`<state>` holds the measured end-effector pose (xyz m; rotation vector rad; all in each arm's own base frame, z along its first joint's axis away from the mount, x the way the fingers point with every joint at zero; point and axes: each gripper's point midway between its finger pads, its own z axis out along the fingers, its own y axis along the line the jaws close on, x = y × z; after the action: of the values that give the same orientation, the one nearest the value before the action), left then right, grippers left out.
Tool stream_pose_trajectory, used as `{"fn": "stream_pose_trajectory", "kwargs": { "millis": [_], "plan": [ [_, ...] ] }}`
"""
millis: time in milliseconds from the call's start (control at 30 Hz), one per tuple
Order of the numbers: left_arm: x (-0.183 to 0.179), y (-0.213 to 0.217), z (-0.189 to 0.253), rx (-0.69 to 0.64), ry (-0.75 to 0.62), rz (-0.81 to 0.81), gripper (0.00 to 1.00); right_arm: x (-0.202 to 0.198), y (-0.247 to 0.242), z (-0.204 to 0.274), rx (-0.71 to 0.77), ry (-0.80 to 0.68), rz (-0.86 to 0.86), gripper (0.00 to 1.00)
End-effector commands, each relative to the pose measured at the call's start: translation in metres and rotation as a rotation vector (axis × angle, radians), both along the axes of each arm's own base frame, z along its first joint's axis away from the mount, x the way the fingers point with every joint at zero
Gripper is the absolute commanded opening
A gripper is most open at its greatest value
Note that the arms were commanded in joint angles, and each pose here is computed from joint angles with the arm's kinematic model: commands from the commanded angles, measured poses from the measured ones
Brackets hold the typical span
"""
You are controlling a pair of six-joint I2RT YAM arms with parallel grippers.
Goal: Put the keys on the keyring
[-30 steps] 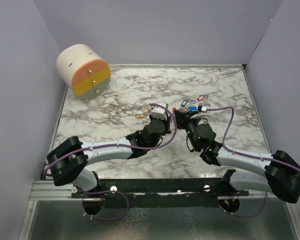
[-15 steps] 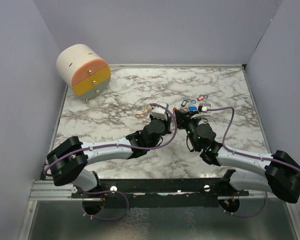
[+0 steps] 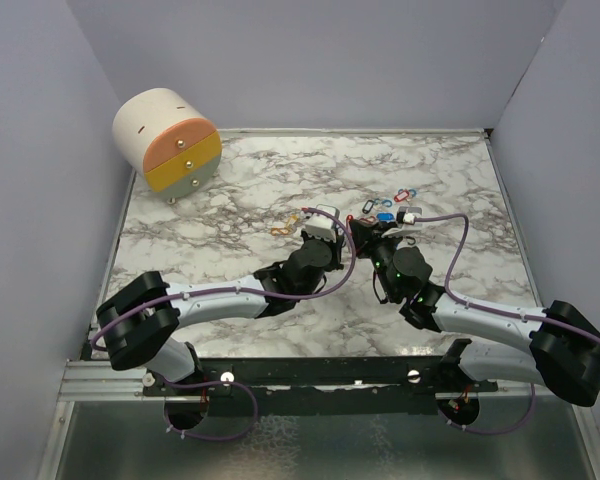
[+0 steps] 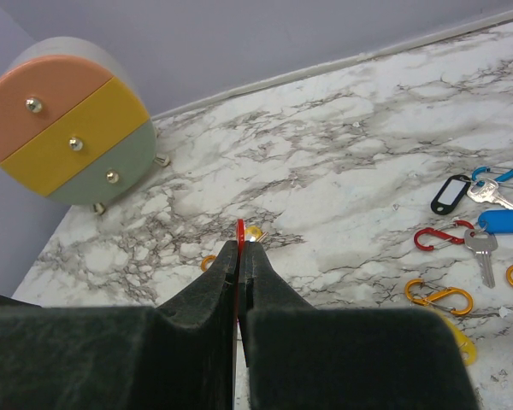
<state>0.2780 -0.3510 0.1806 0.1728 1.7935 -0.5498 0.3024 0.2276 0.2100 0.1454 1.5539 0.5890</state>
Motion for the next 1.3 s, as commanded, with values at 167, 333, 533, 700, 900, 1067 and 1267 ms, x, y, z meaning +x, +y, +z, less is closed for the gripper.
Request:
{"fn": "stream_pose_trajectory", "kwargs": {
  "millis": [167,333,533,700,900,1067,1267],
  "plan": [
    [0.0025,-0.0089,0.0088,-0.032,-0.010,-0.020,0.00,0.0013,-0.0041,0.0062,0.015,-0.012,-0.026,0.01],
    [0.0033,-0.0099,0.0089,-0.033,-0.010,-0.019,0.00,0.0010,-0.0037,0.0067,0.014,-0.013,-0.023,0.01],
    [0.0040,-0.0095,0.0129,-0.037,-0.017,-0.015,0.00,0.0008,-0.0025,0.0063,0.015,-0.012,-0.017,0.01],
    [0.0046,-0.0107,0.0152,-0.039,-0.020,-0.016,0.00,0.0006,-0.0015,0.0059,0.015,-0.012,-0.012,0.01],
    [0.0051,-0.0123,0.0159,-0.039,-0.022,-0.019,0.00,-0.0001,-0.0012,0.0062,0.017,-0.012,-0.008,0.01],
    [0.0055,-0.0122,0.0156,-0.038,-0.021,-0.017,0.00,-0.0010,-0.0003,0.0058,0.017,-0.012,0.001,0.01],
    [0.0060,-0.0120,0.0157,-0.036,-0.023,-0.014,0.00,-0.0017,0.0003,0.0059,0.017,-0.014,0.007,0.01]
  ]
}}
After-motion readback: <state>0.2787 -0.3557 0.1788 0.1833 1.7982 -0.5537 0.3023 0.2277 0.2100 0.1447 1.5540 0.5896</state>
